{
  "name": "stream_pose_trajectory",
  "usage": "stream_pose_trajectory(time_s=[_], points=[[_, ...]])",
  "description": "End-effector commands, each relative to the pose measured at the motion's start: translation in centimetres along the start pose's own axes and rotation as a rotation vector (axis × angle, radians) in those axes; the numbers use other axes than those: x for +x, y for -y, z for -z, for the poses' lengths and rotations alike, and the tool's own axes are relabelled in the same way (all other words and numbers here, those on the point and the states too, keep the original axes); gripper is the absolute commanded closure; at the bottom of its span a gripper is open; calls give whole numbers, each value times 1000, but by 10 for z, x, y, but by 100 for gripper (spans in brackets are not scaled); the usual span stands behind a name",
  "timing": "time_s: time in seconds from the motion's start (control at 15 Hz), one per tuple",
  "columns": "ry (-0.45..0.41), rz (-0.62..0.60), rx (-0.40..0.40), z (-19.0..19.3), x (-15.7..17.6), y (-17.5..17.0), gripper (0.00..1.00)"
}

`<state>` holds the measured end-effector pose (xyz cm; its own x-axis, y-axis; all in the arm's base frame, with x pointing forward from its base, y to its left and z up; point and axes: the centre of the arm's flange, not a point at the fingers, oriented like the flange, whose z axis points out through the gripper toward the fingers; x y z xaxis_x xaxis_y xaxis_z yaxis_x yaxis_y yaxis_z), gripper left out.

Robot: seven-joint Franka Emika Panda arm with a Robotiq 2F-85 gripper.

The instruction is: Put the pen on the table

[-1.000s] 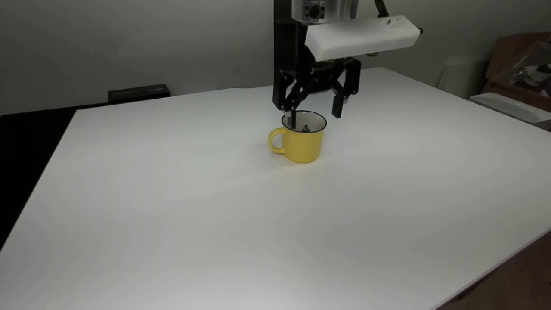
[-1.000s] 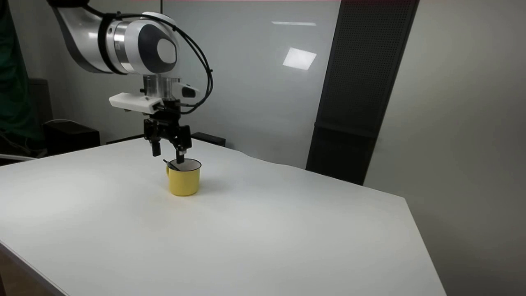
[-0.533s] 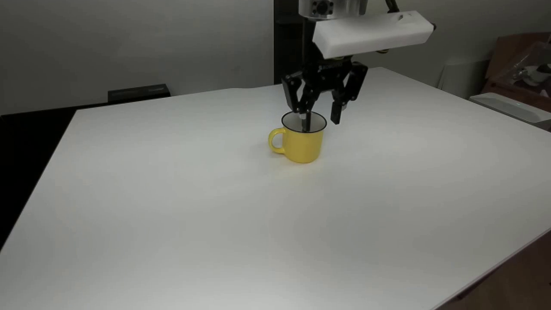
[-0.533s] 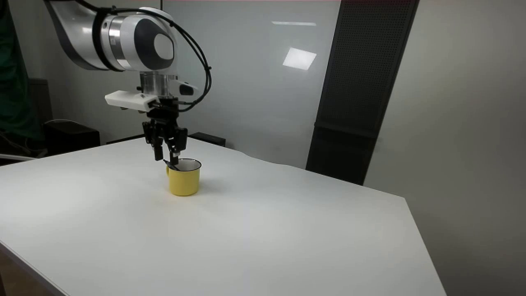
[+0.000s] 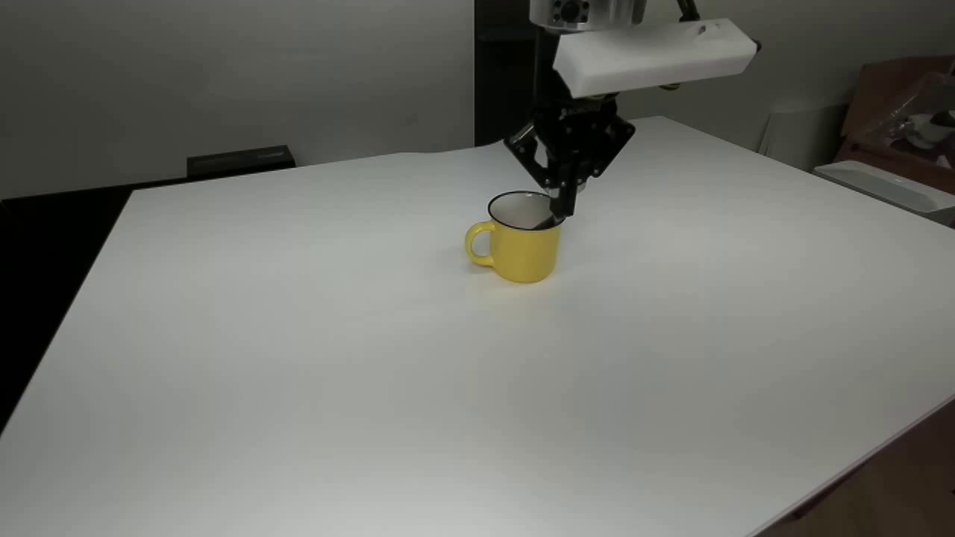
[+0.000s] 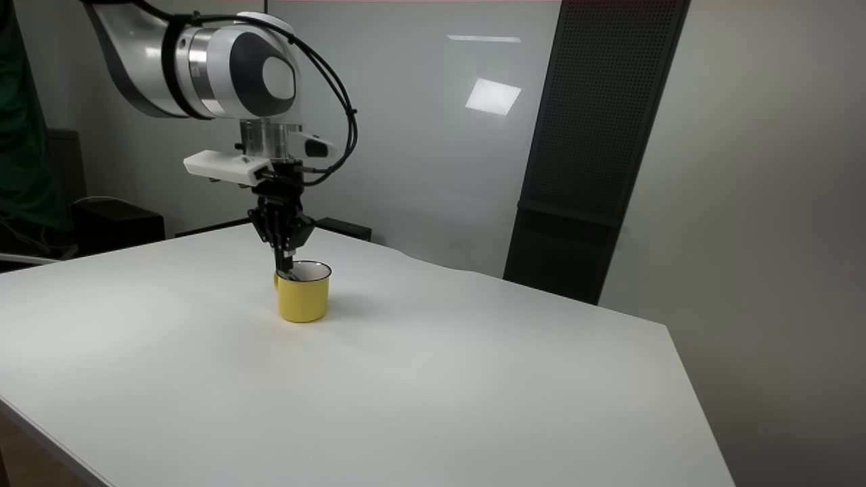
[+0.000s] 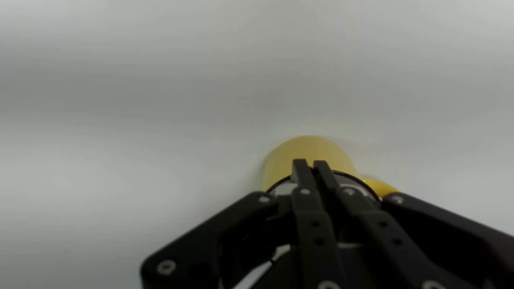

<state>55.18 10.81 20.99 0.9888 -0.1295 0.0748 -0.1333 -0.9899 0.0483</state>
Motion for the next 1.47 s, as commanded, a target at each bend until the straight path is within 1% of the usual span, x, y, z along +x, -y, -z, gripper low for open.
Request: stream_pose_trajectory(time_s=[0.0,0.27,0.53,0.93,1.4], points=[[-10,-3,13,2,0,-8,100],[-15,3,22,4,-1,-11,99],[-47,25,18,18,-4,-6,99],[-128,64,12,54,-5,0,99],[-253,134,-48,110,-6,1,99]])
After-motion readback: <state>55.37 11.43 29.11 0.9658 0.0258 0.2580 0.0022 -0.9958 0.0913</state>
